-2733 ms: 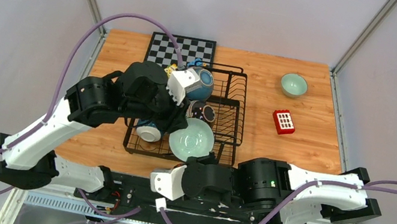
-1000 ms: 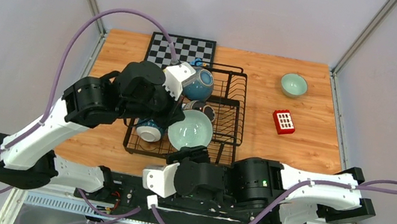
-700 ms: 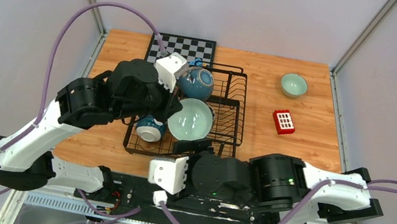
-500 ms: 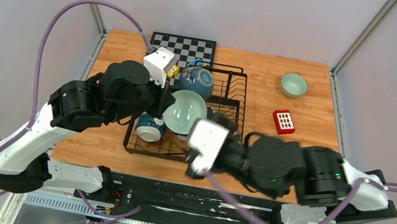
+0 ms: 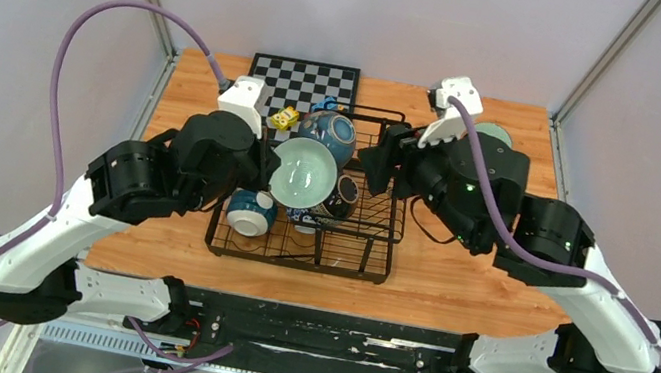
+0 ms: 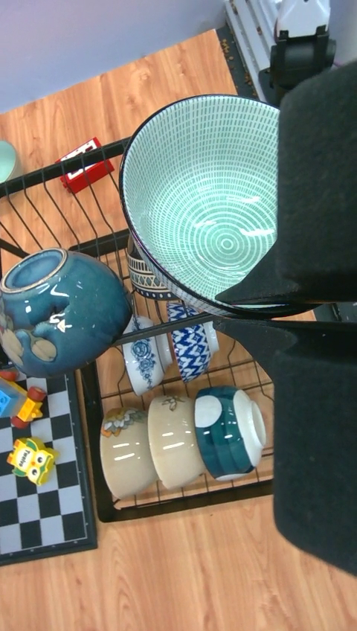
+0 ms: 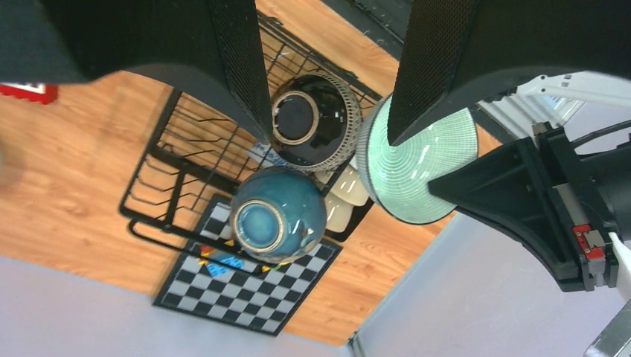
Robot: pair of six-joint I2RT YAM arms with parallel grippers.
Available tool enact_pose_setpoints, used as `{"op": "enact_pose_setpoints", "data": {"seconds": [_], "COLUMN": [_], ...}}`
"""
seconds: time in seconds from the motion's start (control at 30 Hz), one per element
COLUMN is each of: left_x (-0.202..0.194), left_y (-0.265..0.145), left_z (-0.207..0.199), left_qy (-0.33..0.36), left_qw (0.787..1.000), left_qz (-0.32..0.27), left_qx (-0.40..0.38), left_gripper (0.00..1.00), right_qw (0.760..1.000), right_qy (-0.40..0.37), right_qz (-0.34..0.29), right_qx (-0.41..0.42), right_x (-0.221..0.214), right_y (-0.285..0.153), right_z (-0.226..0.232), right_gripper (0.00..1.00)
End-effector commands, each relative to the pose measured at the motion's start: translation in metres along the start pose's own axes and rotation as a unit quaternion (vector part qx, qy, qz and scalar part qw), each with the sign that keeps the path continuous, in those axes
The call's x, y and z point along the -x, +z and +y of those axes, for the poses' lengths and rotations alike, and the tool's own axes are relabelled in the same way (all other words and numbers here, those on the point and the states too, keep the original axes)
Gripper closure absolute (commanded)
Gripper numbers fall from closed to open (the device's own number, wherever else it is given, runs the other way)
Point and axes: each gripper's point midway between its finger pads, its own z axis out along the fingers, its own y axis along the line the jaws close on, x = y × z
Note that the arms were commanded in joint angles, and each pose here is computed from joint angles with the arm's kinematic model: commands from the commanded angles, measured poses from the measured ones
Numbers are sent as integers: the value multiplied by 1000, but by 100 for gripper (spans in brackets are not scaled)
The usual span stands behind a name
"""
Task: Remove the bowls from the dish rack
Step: Pick up the bowl from the dish rack, then place the bowl with the bowl.
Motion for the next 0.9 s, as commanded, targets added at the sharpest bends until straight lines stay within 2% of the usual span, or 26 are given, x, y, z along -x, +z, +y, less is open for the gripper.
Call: {"op": "enact_pose_setpoints", "data": {"seconds": [0.0, 0.23, 0.47, 0.87], "left_x": [15, 9, 2, 1], "left_y": [-4, -1, 1, 3], "left_z": [2, 8, 9, 9], "left_qy": [-73, -93, -110, -108], "left_qw": [997, 994, 992, 993], "left_qz": [-34, -13, -7, -5], "left_qx": [12, 49, 55, 57], "left_gripper": [100, 100, 100, 100], "right_qw": [998, 996, 995, 993], "right_qy": [46, 46, 42, 26], "right_qz": [29, 67, 83, 111], "right_qx": [23, 35, 28, 16], "right_x": [-15, -37, -53, -68], "right_y": [10, 29, 46, 69], "right_z": [14, 32, 33, 30], "right_gripper": [37, 36, 45, 52]}}
